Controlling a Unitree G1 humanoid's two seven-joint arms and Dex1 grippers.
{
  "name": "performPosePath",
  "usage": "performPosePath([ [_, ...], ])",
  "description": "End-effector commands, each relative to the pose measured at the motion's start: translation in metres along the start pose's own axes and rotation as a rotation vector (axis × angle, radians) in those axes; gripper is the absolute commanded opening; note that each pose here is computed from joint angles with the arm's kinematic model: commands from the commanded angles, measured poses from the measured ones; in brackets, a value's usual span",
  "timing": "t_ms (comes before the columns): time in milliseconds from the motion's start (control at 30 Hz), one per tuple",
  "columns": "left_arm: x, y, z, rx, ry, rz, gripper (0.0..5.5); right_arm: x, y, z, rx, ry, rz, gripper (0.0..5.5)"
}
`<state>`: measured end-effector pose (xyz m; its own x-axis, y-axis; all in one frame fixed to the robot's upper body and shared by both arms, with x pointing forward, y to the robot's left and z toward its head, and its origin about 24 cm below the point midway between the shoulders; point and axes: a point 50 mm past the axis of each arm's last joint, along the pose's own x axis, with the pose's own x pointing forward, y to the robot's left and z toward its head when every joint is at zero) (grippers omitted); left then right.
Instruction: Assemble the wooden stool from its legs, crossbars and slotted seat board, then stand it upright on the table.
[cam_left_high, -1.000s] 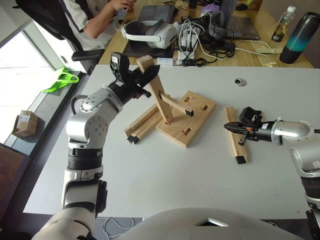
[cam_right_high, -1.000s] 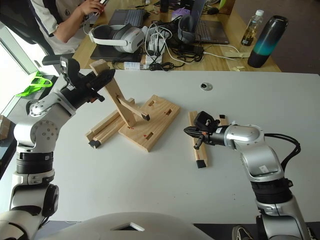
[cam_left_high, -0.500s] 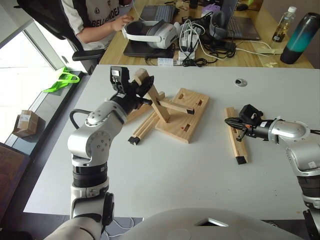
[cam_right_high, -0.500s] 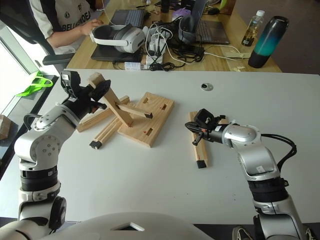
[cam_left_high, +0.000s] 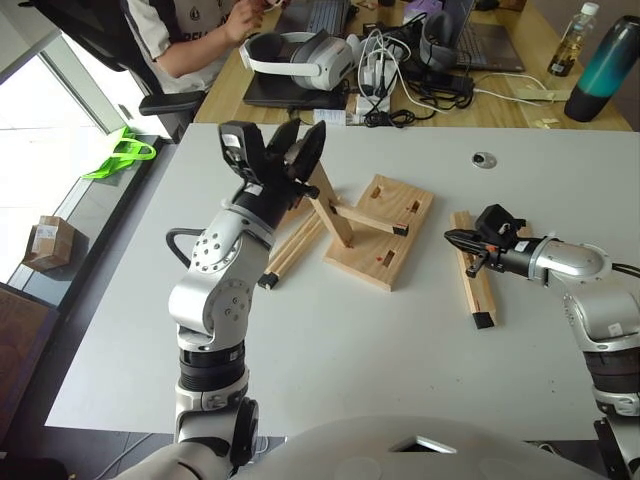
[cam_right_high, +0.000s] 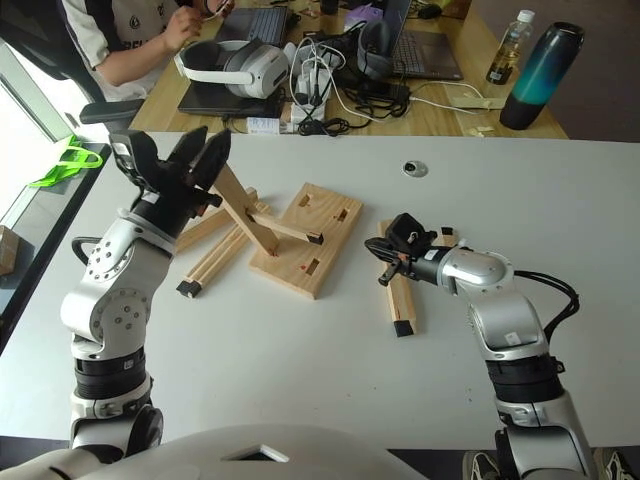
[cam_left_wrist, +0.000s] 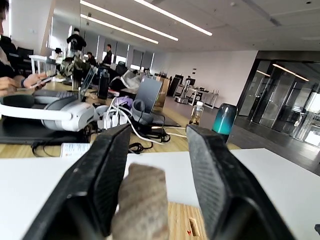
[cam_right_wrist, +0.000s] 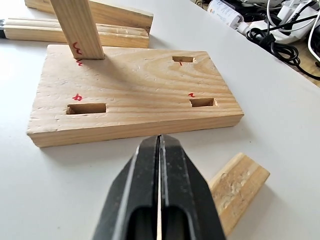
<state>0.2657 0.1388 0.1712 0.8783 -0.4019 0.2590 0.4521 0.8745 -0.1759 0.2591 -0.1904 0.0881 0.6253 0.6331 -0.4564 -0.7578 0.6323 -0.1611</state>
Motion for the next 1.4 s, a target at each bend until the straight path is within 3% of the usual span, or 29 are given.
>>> performPosePath([
  [33, 0.009, -0.009, 0.061, 0.167, -0.280, 0.005, 2.63, -0.003, -0.002, 0.001, 0.004, -0.021, -0.028, 0.00],
  [100, 0.010, 0.037, 0.101, 0.276, -0.378, 0.193, 3.02, -0.004, -0.001, 0.001, 0.006, -0.025, -0.041, 0.00],
  [167, -0.006, 0.112, 0.112, 0.350, -0.293, 0.389, 3.29, -0.004, 0.001, 0.001, 0.006, -0.029, -0.050, 0.00],
  [233, -0.036, 0.175, 0.077, 0.330, -0.040, 0.500, 3.51, -0.004, 0.001, 0.002, 0.001, -0.033, -0.053, 0.00],
  [267, -0.049, 0.188, 0.052, 0.326, 0.104, 0.488, 3.73, -0.004, 0.001, 0.002, -0.001, -0.034, -0.055, 0.00],
  [400, -0.106, 0.188, -0.065, 0.276, 0.714, 0.121, 4.49, -0.004, 0.003, 0.004, 0.013, -0.054, -0.062, 0.00],
  [500, -0.120, 0.185, -0.088, 0.284, 0.855, -0.038, 5.03, -0.011, 0.000, 0.011, 0.086, -0.109, -0.086, 0.00],
  [733, -0.110, 0.174, -0.068, 0.288, 0.733, -0.096, 5.08, -0.034, 0.013, 0.019, 0.226, -0.216, -0.183, 0.00],
  [967, -0.136, 0.177, -0.091, 0.281, 1.006, -0.120, 5.08, -0.036, 0.021, 0.020, 0.282, -0.236, -0.231, 0.00],
  [1100, -0.122, 0.193, -0.095, 0.340, 1.015, -0.041, 5.08, -0.033, 0.024, 0.017, 0.265, -0.212, -0.221, 0.00],
  [1400, -0.099, 0.177, -0.120, 0.153, 1.056, -0.175, 5.08, -0.025, 0.004, 0.028, 0.198, -0.244, -0.250, 0.00],
])
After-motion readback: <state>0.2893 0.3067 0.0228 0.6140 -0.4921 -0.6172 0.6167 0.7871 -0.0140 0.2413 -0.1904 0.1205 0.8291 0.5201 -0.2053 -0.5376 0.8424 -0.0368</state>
